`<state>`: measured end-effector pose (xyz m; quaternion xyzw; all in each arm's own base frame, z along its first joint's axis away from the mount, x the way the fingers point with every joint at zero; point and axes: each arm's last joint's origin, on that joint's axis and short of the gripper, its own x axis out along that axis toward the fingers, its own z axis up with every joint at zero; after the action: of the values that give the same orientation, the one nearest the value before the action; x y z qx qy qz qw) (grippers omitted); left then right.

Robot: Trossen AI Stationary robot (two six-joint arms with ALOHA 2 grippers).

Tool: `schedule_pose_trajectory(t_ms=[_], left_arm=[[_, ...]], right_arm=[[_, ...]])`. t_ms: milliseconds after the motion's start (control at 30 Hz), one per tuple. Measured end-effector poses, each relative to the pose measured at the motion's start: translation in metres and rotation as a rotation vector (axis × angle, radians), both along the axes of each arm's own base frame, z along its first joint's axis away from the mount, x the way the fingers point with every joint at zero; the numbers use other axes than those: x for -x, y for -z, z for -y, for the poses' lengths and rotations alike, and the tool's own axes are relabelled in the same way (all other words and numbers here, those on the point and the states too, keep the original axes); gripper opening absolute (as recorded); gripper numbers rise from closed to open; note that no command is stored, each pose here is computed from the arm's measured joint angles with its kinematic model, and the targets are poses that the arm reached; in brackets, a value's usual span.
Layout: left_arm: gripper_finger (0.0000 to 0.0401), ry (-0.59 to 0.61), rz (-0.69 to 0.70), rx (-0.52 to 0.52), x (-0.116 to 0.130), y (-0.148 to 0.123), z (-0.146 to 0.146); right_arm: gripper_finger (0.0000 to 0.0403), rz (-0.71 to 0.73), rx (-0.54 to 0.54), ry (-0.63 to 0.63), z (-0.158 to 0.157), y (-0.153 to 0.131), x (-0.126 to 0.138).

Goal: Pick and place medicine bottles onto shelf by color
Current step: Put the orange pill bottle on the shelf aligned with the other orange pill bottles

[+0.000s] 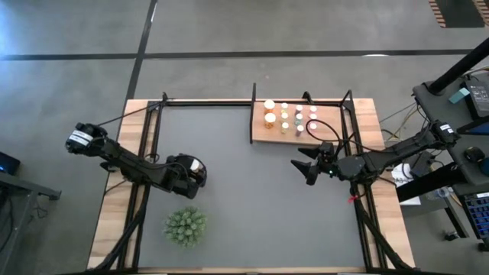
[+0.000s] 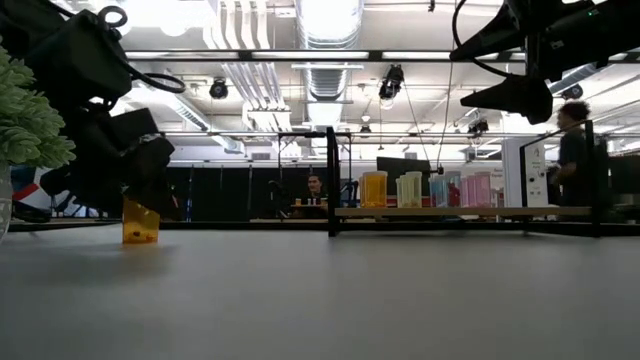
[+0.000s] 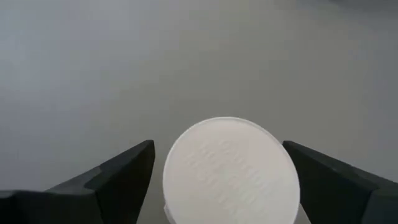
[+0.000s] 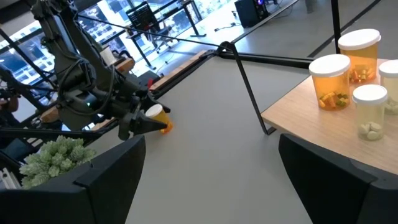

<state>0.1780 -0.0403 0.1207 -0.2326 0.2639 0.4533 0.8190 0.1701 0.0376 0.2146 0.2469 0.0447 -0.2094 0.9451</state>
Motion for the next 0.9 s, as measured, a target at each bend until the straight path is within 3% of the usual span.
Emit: schedule_pose_trajectory(t_ms=[500,900], left_arm=[[0.023,0.007,0.036,0.007,-0.004,-0.001,0.001],[0.0168,0.124,0.012,-0.087,-0.033,-0.03,-0.003]], right_arm=[[0.0358,0.0,0.0,0.0,0.0,0.0,0.0],[0.0358,0.0,0.0,0.0,0.0,0.0,0.0]])
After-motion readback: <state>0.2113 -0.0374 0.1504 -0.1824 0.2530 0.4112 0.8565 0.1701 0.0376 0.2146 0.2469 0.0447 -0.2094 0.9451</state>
